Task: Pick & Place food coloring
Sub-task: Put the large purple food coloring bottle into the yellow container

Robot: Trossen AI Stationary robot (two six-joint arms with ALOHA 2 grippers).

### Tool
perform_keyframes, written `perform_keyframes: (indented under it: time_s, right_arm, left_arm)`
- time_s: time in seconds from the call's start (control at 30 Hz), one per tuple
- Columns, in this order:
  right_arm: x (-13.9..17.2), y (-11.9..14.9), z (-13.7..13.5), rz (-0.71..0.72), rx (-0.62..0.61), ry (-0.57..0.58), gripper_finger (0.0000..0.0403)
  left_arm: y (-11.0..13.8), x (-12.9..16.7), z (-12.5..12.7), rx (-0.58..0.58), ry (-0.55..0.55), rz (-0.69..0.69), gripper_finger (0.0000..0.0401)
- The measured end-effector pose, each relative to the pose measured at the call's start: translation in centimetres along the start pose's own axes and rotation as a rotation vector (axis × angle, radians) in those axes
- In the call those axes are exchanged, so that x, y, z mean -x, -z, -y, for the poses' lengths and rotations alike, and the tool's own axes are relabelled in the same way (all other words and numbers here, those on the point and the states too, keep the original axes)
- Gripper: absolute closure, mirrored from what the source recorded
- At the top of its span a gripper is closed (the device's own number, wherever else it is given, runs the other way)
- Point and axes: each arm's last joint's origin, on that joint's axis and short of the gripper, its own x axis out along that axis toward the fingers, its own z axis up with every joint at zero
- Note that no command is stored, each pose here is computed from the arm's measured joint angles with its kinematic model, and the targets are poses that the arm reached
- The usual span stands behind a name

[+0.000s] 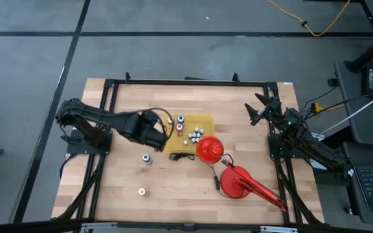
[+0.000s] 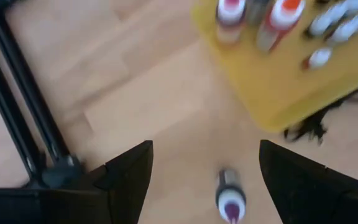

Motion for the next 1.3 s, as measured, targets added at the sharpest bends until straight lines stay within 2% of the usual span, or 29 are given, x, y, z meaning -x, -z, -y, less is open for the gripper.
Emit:
perform_keyframes:
  time_s: [0.27, 0.57, 0.83, 1.17, 1.3]
  right_arm:
    - [0.0, 0.0, 0.0, 0.000, 0.000, 0.000, 0.0004]
    - [0.0, 0.0, 0.0, 0.000, 0.000, 0.000, 0.0004]
    - [0.0, 0.0, 0.0, 0.000, 0.000, 0.000, 0.0004]
    - [0.0, 0.0, 0.0, 0.000, 0.000, 0.000, 0.0004]
    - [0.0, 0.0, 0.0, 0.000, 0.000, 0.000, 0.0004]
  left_arm:
    - [4.6, -2.2, 0.7, 0.098, -0.058, -0.124, 0.0120]
    - [7.9, -5.8, 2.5, 0.163, 0.068, -0.215, 0.0121]
    - [9.1, -9.0, 3.3, 0.121, 0.010, -0.234, 0.0122]
    - [9.0, -9.3, 3.6, 0.089, 0.016, -0.201, 0.0123]
    - [8.9, -9.3, 3.5, 0.090, 0.013, -0.196, 0.0140]
